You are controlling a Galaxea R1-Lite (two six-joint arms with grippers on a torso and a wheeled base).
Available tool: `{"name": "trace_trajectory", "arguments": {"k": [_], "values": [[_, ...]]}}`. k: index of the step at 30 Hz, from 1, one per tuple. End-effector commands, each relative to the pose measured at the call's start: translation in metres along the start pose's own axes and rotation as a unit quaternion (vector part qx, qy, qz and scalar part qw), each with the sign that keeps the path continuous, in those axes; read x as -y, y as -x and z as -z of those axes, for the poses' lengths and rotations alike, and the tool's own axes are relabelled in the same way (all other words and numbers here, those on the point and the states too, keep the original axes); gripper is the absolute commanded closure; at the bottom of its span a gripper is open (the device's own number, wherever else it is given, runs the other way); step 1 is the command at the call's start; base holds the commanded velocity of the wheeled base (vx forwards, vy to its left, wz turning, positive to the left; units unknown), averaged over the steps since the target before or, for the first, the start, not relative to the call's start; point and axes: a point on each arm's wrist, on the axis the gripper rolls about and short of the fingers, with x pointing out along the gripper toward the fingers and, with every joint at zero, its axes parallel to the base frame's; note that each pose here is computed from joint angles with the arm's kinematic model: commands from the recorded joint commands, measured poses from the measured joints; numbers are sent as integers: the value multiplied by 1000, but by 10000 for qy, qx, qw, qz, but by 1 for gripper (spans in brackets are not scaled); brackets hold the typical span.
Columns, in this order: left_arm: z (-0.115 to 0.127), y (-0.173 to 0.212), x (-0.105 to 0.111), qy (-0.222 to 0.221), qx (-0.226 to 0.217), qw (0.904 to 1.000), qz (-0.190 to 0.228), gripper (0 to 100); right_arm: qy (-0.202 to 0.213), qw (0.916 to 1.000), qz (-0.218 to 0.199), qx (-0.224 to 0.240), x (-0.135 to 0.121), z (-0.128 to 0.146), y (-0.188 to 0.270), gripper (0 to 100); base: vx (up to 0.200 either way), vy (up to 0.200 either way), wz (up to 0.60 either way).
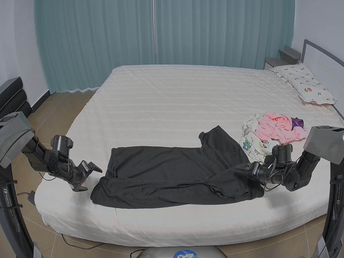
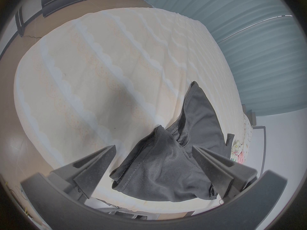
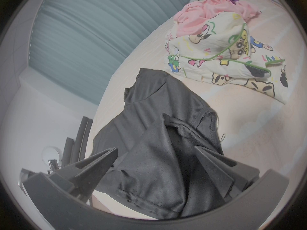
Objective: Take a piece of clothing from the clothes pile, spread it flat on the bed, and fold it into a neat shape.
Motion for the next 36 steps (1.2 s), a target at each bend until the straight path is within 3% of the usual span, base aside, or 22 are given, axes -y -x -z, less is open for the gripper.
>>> {"name": "trace_trajectory", "arguments": {"k": [1, 6, 14, 17, 26, 36], "values": [[0, 0, 1, -19, 37, 10000, -4, 0, -400, 9992, -72, 64, -14, 2, 13, 0, 0, 0, 0], [2, 10, 10, -21, 108, 9999, 100, 0, -968, 9948, -223, 212, -16, 4, 17, 0, 0, 0, 0], [16, 8, 19, 35, -41, 9999, 115, 0, -978, 9948, -215, 175, -15, 8, 19, 0, 0, 0, 0], [14, 7, 21, 138, -22, 9998, 153, 0, -958, 9951, -227, 126, -18, 12, 17, 0, 0, 0, 0], [13, 6, 21, 167, -13, 9998, 147, 0, -941, 9952, -242, 125, -19, 13, 17, 0, 200, 0, 0], [10, 6, 25, 271, 44, 9994, 212, 0, -934, 9952, -253, 146, -20, 12, 17, 0, 0, 0, 0]]}}
